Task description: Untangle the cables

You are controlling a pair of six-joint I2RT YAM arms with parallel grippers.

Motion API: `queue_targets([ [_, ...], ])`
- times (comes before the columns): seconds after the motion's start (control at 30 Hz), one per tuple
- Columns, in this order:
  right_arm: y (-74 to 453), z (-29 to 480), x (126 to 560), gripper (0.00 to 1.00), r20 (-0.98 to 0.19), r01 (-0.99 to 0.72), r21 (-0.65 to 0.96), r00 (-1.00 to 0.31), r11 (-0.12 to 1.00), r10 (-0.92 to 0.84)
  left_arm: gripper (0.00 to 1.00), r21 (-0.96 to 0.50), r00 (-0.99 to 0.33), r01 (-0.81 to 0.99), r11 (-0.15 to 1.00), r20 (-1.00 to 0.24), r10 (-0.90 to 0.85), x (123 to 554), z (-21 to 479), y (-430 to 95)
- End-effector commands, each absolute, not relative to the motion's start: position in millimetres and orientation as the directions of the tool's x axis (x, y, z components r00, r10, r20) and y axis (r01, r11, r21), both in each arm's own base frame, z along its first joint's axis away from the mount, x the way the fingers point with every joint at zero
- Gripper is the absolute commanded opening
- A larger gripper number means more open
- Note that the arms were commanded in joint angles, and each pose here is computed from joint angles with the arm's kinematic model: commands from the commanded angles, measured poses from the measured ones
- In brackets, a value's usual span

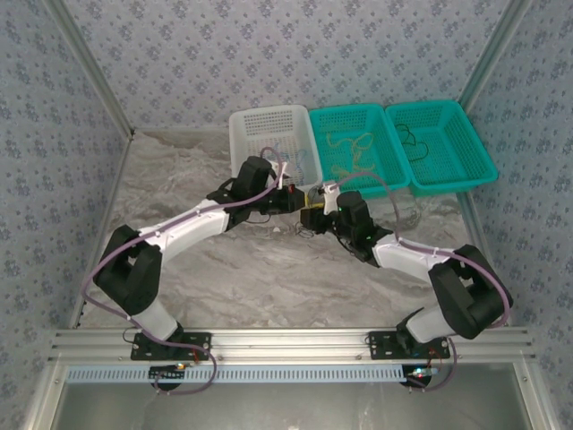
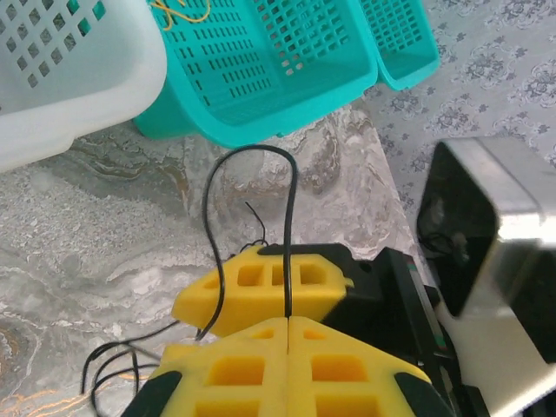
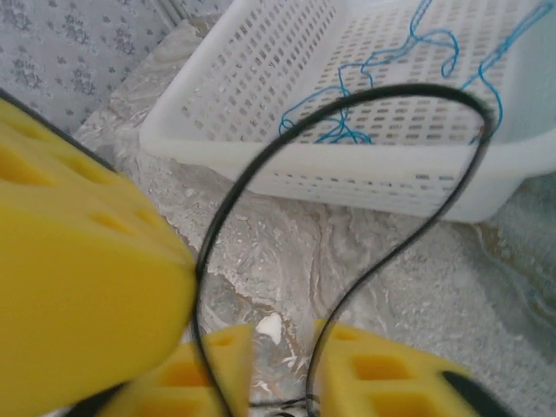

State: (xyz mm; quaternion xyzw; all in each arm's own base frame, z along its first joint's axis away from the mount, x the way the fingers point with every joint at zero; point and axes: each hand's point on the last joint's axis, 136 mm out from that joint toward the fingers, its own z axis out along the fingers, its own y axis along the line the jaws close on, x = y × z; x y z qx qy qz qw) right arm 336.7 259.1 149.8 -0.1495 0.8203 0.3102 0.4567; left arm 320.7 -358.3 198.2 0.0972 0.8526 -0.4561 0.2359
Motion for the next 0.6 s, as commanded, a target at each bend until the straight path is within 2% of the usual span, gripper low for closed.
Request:
queue_targets([
  [0.0,251.2,173.2,344.2,0.05,-0.87,-0.508,0.349,-0.488,0.788,0.071,0.14,-0.715,-0.835,0.438,0.545,-0.548,-0.047,321.1,221.7,-353.3],
  [0.03,249.7,174.7,341.8,0.01,-0.865,-0.508,0.359,-0.496,0.783,0.075,0.26,-0.703,-0.825,0.446,0.554,-0.563,-0.05,322.4,223.3,-348.6],
  [0.07,247.5,175.8,340.6,0.0,-0.857,-0.505,0.376,-0.508,0.777,0.084,0.44,-0.692,-0.814,0.454,0.561,-0.579,-0.054,322.9,224.8,-344.4],
  [0.1,244.2,178.1,339.6,0.0,-0.848,-0.498,0.398,-0.521,0.771,0.101,0.66,-0.675,-0.797,0.464,0.574,-0.6,-0.063,323.6,226.2,-338.1],
  [0.13,241.5,179.8,338.3,0.0,-0.835,-0.489,0.423,-0.538,0.763,0.117,0.8,-0.655,-0.778,0.475,0.588,-0.625,-0.067,323.8,226.4,-332.5],
  [0.2,232.0,182.3,339.1,0.0,-0.807,-0.452,0.471,-0.567,0.758,0.164,0.93,-0.613,-0.749,0.482,0.626,-0.659,-0.068,325.2,220.6,-321.1],
  [0.33,210.3,187.8,343.6,0.0,-0.732,-0.355,0.577,-0.624,0.736,0.273,0.97,-0.59,-0.725,0.506,0.63,-0.686,-0.061,322.1,203.7,-312.1],
  [0.57,184.8,191.5,350.3,0.0,-0.581,-0.192,0.728,-0.683,0.659,0.442,0.87,-0.592,-0.709,0.584,0.555,-0.705,-0.006,308.8,178.9,-335.0],
])
